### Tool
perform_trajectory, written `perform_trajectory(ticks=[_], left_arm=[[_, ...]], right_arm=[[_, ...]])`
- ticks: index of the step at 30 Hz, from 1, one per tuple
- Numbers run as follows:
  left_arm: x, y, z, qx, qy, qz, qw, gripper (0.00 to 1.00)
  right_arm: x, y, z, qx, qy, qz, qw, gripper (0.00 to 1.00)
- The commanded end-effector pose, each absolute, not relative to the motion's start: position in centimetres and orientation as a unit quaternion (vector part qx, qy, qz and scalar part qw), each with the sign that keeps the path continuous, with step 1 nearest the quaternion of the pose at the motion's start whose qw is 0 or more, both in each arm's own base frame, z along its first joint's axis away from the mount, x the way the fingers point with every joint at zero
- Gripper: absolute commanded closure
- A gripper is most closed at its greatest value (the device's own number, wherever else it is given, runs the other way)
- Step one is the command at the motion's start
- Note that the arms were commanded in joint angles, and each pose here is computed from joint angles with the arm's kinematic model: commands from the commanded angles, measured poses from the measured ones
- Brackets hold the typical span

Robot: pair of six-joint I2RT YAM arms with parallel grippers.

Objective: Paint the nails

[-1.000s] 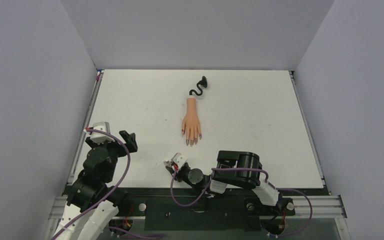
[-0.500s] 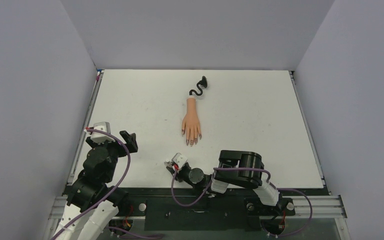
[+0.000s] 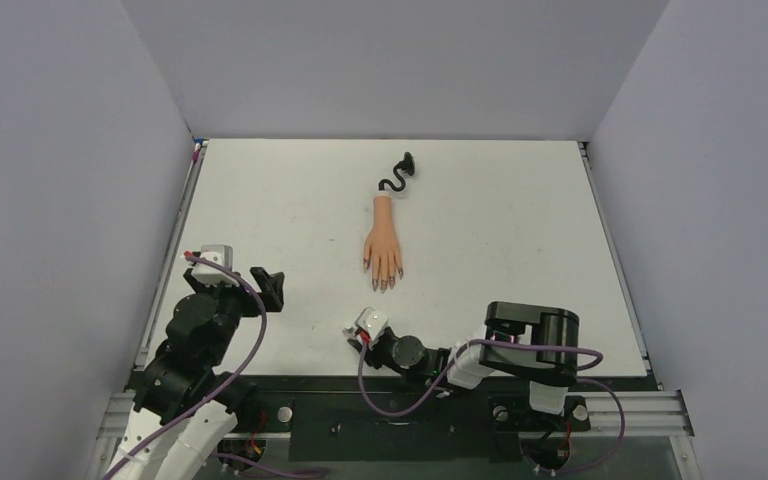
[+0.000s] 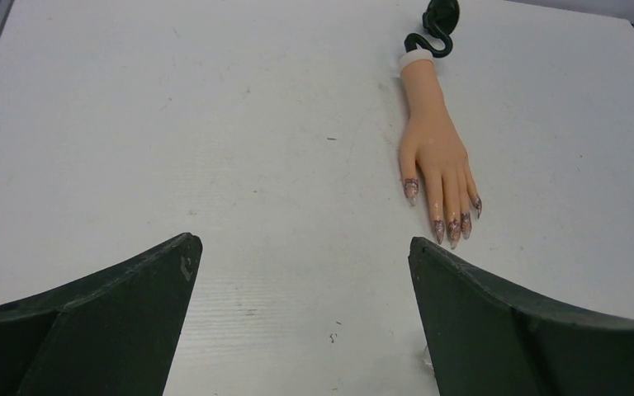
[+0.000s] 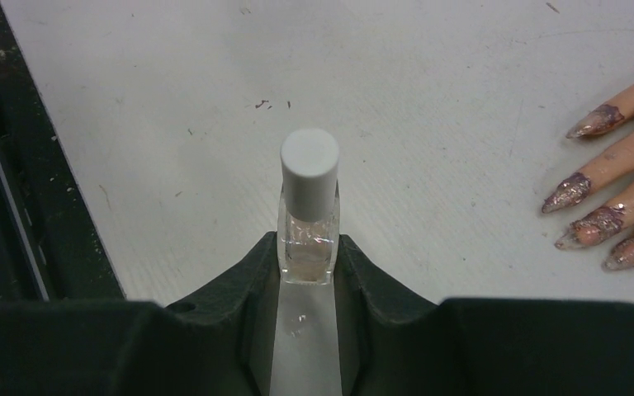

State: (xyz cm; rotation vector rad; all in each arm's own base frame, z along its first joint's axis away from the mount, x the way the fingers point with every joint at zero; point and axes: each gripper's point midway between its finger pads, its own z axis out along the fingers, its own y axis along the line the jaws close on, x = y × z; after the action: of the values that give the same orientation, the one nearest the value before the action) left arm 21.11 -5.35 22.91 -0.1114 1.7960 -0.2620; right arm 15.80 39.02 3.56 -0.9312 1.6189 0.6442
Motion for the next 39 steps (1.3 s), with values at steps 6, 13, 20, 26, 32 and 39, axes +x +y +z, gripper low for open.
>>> perform_trajectory(ticks=[6,13,20,26,32,39], left_arm=[[19.2,-10.9,26.3,0.081,0.752,-0.234,0.611,0.03],[16.4,-15.8,27.5,0.190,0.715,-0.354,0.573,0.02],[11.9,-20.2,30.0,0.296,0.625,-0.499,0.522,0.00],[8.7,-21.8,33.5,0.375,0.523,-0.579,0.500,0.10],[8.0,-23.7,34.3,0.425,0.503,-0.600,0.453,0.19],[6.3,-27.4,32.9,0.495,0.501,-0.590,0.394,0.29]], right_arm=[[13.5,36.8,8.0,-0.412,0.678,0.301,0.530,1.00],[11.7,33.8,13.5,-0.421,0.678,0.313,0.515,1.00],[9.9,30.6,21.6,-0.395,0.658,0.369,0.525,1.00],[8.0,28.4,24.9,-0.403,0.646,0.404,0.507,1.00],[5.8,28.1,26.4,-0.432,0.626,0.440,0.477,1.00],[5.0,28.2,26.7,-0.465,0.619,0.437,0.458,1.00]])
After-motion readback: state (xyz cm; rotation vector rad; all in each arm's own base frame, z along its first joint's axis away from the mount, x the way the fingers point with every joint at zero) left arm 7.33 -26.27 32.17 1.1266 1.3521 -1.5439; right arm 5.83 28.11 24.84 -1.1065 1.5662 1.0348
